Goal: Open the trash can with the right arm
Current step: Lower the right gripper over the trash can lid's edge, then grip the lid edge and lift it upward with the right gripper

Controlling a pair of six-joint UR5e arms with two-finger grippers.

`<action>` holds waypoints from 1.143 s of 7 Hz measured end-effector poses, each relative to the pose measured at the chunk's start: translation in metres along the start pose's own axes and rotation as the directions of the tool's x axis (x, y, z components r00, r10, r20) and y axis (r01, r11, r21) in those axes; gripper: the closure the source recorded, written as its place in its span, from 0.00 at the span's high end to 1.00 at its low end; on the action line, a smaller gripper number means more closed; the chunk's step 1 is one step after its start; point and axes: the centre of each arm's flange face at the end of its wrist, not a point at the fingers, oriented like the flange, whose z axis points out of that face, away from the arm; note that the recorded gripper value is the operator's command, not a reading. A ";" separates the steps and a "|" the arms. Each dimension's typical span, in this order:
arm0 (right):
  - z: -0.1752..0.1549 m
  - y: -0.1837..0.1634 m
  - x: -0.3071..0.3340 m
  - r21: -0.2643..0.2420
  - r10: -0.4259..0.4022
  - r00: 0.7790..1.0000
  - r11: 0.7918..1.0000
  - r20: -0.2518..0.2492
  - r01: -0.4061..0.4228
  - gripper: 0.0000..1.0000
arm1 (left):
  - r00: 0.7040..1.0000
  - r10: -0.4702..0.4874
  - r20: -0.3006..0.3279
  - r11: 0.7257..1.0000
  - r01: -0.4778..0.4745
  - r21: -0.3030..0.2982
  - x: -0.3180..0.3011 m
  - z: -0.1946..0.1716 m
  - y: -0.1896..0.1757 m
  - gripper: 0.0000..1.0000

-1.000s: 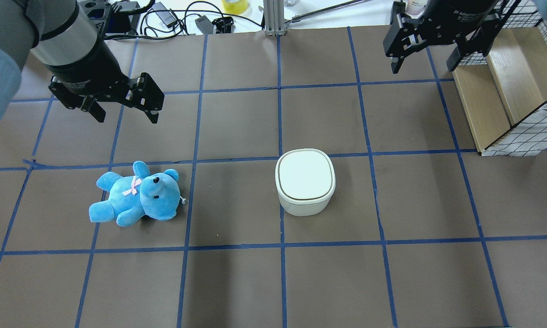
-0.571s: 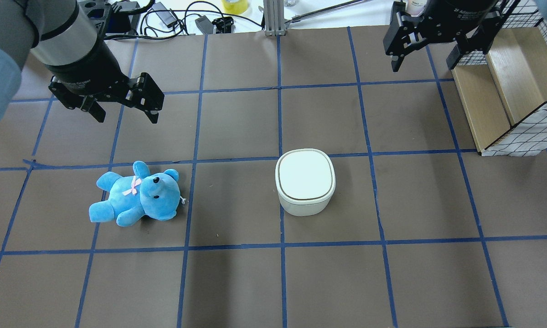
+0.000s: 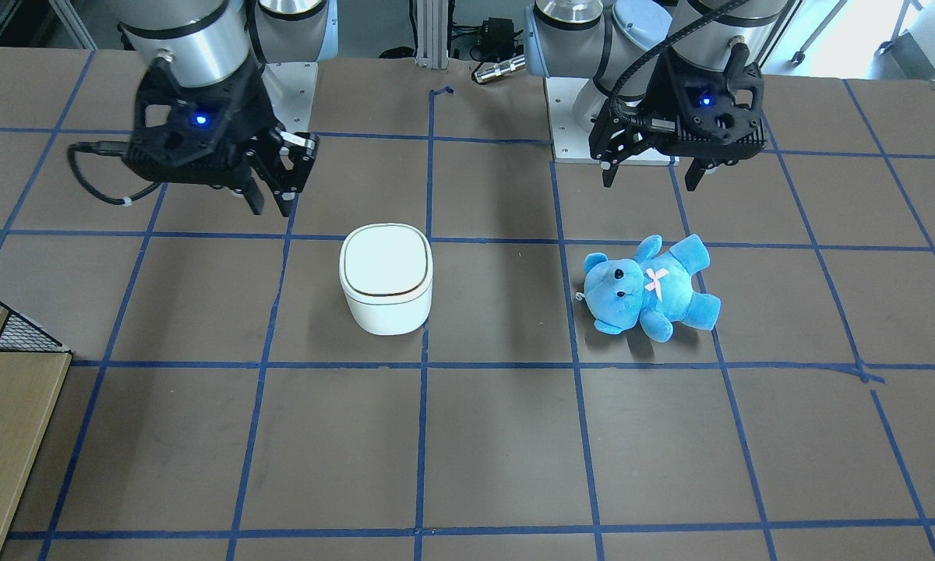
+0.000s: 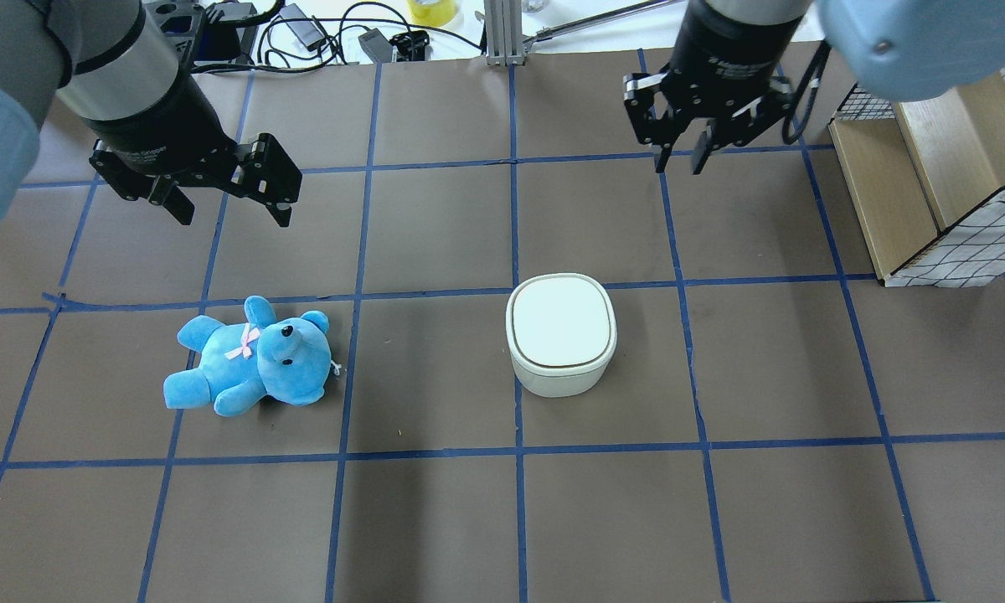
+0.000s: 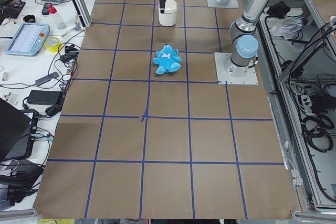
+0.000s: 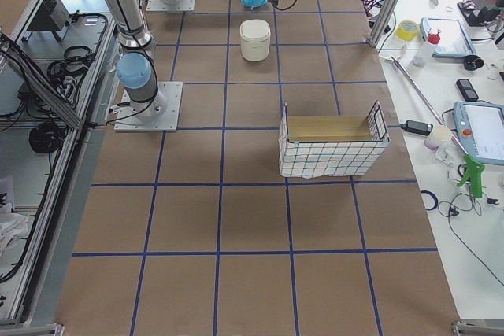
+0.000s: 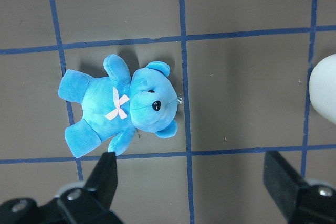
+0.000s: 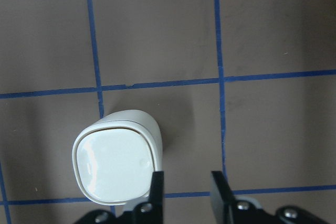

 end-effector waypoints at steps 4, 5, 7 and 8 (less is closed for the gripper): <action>0.121 0.030 -0.055 -0.020 -0.062 0.998 0.998 -0.012 0.062 0.00 | 1.000 0.000 0.000 1.000 0.000 0.000 0.000 0.000 0.000 1.00; 0.152 0.038 -0.055 -0.023 -0.071 0.997 0.997 -0.017 0.070 0.00 | 1.000 0.000 0.000 1.000 0.000 0.000 0.000 0.000 0.000 1.00; 0.186 0.048 -0.052 -0.054 -0.076 0.997 0.996 -0.028 0.075 0.00 | 1.000 0.000 0.000 1.000 0.000 0.000 0.000 0.000 0.000 1.00; 0.193 0.050 -0.051 -0.066 -0.078 0.997 0.995 -0.030 0.076 0.00 | 1.000 0.000 0.000 1.000 0.000 0.000 0.000 0.000 0.000 1.00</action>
